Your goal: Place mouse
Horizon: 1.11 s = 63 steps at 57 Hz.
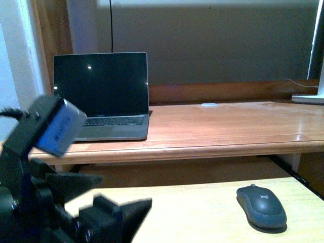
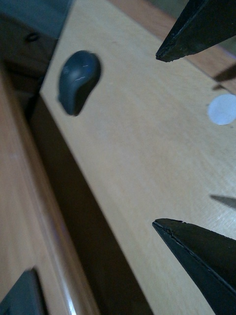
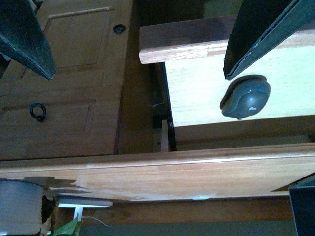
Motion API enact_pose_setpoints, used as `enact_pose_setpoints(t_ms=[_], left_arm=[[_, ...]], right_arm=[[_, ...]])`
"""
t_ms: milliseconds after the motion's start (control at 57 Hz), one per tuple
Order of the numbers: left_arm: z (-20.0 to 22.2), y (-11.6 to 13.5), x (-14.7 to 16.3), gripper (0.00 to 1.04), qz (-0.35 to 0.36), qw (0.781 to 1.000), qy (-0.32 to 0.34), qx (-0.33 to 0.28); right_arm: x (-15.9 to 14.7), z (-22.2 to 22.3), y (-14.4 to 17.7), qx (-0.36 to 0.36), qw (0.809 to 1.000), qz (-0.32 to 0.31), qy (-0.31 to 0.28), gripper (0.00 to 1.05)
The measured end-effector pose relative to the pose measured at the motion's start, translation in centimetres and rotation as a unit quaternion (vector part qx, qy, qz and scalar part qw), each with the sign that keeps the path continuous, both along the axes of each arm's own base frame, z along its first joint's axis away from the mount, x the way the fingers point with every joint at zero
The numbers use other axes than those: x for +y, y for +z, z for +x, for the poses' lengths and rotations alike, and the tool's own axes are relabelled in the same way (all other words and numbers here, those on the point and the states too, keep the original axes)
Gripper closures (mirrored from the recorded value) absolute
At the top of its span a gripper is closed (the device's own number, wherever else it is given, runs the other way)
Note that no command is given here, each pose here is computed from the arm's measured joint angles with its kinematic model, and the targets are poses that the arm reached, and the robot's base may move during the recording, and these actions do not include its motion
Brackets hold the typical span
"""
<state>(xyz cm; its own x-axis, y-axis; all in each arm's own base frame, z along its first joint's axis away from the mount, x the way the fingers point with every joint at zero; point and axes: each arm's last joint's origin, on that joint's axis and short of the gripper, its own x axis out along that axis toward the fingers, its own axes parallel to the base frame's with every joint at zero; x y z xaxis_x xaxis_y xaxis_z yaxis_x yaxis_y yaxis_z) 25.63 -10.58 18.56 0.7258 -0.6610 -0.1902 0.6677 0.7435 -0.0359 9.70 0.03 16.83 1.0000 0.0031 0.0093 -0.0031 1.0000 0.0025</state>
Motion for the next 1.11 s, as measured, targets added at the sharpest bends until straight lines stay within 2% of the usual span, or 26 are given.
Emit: enact_pose_setpoints(t_ms=[140, 316, 456, 562, 790, 895, 1036, 1106], left_arm=[[-1.9, 4.1, 0.9, 0.07, -0.047, 0.994, 0.101, -0.004], [-5.5, 6.4, 2.5, 0.07, -0.042, 0.975, 0.220, -0.018], [-10.9, 5.2, 3.7, 0.07, -0.023, 0.956, 0.293, -0.007], [-14.3, 3.9, 4.4, 0.07, -0.016, 0.950, 0.311, 0.006], [-15.9, 2.6, 5.8, 0.08, -0.026, 0.942, 0.335, -0.003], [-15.9, 1.2, 6.5, 0.25, -0.045, 0.936, 0.343, -0.067], [-15.9, -0.7, 7.9, 0.49, -0.033, 0.932, 0.351, -0.088], [-15.9, -1.5, 8.5, 0.67, -0.028, 0.932, 0.350, -0.092]], right_arm=[[0.0, 0.0, 0.0, 0.000, 1.000, 0.000, 0.000, 0.00], [0.0, 0.0, 0.0, 0.000, 1.000, 0.000, 0.000, 0.00], [0.0, 0.0, 0.0, 0.000, 1.000, 0.000, 0.000, 0.00], [0.0, 0.0, 0.0, 0.000, 1.000, 0.000, 0.000, 0.00], [0.0, 0.0, 0.0, 0.000, 1.000, 0.000, 0.000, 0.00], [0.0, 0.0, 0.0, 0.000, 1.000, 0.000, 0.000, 0.00], [0.0, 0.0, 0.0, 0.000, 1.000, 0.000, 0.000, 0.00], [0.0, 0.0, 0.0, 0.000, 1.000, 0.000, 0.000, 0.00]])
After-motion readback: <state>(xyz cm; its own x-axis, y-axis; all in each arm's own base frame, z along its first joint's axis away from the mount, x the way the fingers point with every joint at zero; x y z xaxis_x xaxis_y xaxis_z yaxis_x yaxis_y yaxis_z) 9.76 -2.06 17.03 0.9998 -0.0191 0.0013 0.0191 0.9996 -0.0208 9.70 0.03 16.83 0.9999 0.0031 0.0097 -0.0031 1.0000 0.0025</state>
